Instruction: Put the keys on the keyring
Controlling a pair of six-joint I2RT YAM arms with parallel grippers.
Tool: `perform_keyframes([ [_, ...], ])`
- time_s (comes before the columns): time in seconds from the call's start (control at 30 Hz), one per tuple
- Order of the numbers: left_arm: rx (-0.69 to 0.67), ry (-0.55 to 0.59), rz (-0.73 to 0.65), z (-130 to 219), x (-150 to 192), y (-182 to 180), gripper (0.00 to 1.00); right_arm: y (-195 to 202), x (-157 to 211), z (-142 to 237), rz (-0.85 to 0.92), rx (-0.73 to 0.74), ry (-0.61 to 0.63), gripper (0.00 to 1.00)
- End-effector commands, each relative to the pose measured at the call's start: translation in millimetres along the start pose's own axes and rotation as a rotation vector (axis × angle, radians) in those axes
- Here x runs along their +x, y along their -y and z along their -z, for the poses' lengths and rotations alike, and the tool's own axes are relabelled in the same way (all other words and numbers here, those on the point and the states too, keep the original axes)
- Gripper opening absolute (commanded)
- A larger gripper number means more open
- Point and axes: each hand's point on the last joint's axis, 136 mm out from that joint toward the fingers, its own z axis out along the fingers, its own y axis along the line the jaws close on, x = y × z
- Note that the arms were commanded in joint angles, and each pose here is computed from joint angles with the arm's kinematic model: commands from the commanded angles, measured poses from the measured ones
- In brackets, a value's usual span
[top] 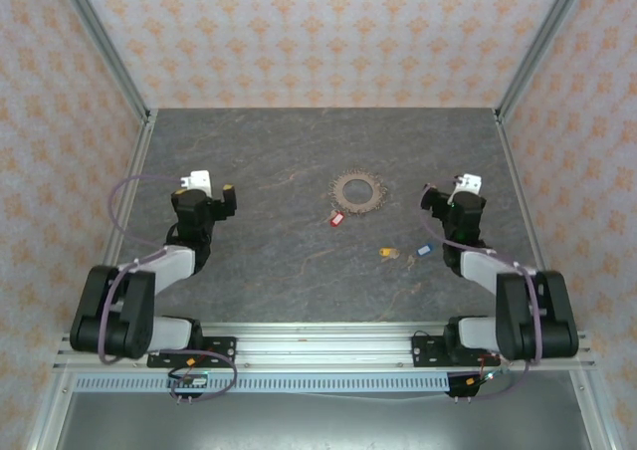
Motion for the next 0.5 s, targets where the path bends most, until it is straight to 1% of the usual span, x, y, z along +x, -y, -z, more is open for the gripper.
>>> perform_keyframes([
  [0.0, -0.156, 0.001, 0.180, 15, -24, -31, 1.00, 21, -13, 16, -0.114, 0.133, -0.049, 0.99],
  [0.03, -0.201, -0.023, 0.240, 19, -28, -40, 1.00, 19, -17, 20, -0.150, 0.126, -0.064, 0.99],
  [0.07, -0.219, -0.061, 0.272, 22, -33, -43, 1.00, 12, -21, 24, -0.174, 0.088, -0.083, 0.99],
  [0.1, -0.208, -0.096, 0.280, 23, -35, -40, 1.00, 3, -21, 25, -0.190, 0.042, -0.102, 0.99],
  [0.13, -0.167, -0.122, 0.287, 23, -39, -32, 1.00, -7, -20, 26, -0.218, -0.010, -0.125, 0.99],
  [0.2, -0.121, -0.142, 0.341, 24, -40, -23, 1.00, -23, -17, 26, -0.265, -0.098, -0.166, 0.99],
  [0.27, -0.133, -0.162, 0.411, 27, -36, -24, 1.00, -38, -11, 24, -0.333, -0.178, -0.206, 0.99],
  [0.3, -0.154, -0.172, 0.436, 29, -33, -27, 1.00, -42, -9, 21, -0.376, -0.195, -0.222, 0.99],
  [0.33, -0.178, -0.182, 0.469, 32, -29, -31, 1.00, -46, -5, 18, -0.419, -0.211, -0.249, 0.99],
  [0.37, -0.166, -0.195, 0.493, 32, -27, -29, 1.00, -52, 3, 13, -0.448, -0.226, -0.301, 0.99],
  [0.43, -0.054, -0.233, 0.521, 29, -26, -9, 1.00, -59, 18, 2, -0.485, -0.224, -0.409, 1.00],
  [0.47, 0.014, -0.259, 0.543, 28, -25, 5, 1.00, -64, 26, -3, -0.500, -0.225, -0.469, 0.98],
])
